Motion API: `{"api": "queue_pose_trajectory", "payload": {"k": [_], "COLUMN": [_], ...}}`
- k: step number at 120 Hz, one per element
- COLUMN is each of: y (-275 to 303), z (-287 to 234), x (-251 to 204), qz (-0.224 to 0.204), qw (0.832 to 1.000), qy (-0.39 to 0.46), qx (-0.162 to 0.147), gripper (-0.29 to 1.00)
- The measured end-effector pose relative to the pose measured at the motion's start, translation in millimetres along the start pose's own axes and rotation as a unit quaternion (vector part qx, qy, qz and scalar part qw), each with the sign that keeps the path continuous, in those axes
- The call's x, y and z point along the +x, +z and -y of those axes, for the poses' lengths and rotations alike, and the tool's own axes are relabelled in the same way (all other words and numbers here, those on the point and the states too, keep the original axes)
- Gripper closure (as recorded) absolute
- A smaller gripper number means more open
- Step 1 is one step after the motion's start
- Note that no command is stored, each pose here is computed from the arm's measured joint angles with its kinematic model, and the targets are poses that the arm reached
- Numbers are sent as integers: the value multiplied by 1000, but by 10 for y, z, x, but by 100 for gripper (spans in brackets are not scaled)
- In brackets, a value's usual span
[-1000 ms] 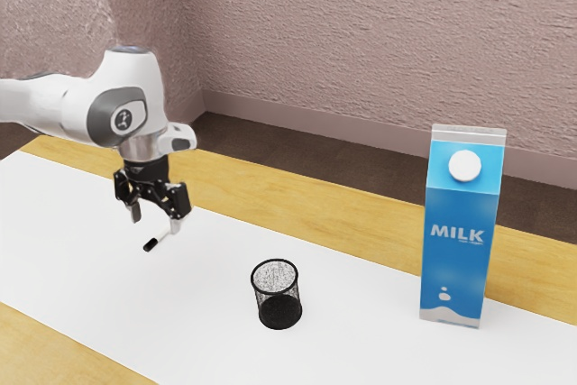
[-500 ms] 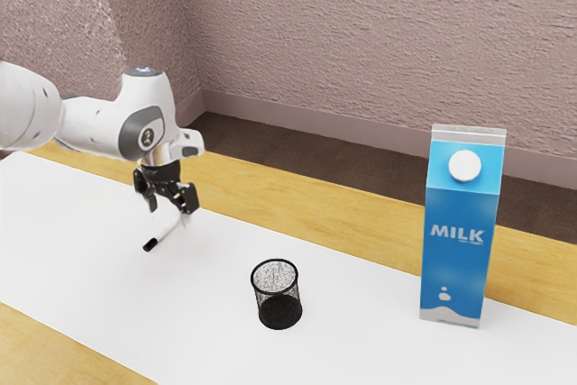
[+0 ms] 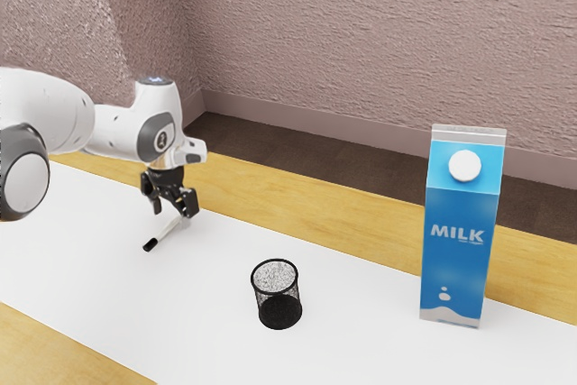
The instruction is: Put the marker into the pen holder.
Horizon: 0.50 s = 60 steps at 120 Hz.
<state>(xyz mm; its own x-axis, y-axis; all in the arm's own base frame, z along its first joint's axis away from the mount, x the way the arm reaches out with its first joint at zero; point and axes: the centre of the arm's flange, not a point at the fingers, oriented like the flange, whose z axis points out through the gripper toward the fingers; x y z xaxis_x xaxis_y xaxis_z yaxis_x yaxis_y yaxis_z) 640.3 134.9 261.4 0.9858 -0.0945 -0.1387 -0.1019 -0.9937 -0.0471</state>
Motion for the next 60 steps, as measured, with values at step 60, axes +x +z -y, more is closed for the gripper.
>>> {"api": "queue_pose_trajectory", "payload": {"k": [60], "y": [143], "z": [79], "x": [161], "qz": [15], "qw": [999], "qy": [31], "qx": [-12], "gripper": [13]}}
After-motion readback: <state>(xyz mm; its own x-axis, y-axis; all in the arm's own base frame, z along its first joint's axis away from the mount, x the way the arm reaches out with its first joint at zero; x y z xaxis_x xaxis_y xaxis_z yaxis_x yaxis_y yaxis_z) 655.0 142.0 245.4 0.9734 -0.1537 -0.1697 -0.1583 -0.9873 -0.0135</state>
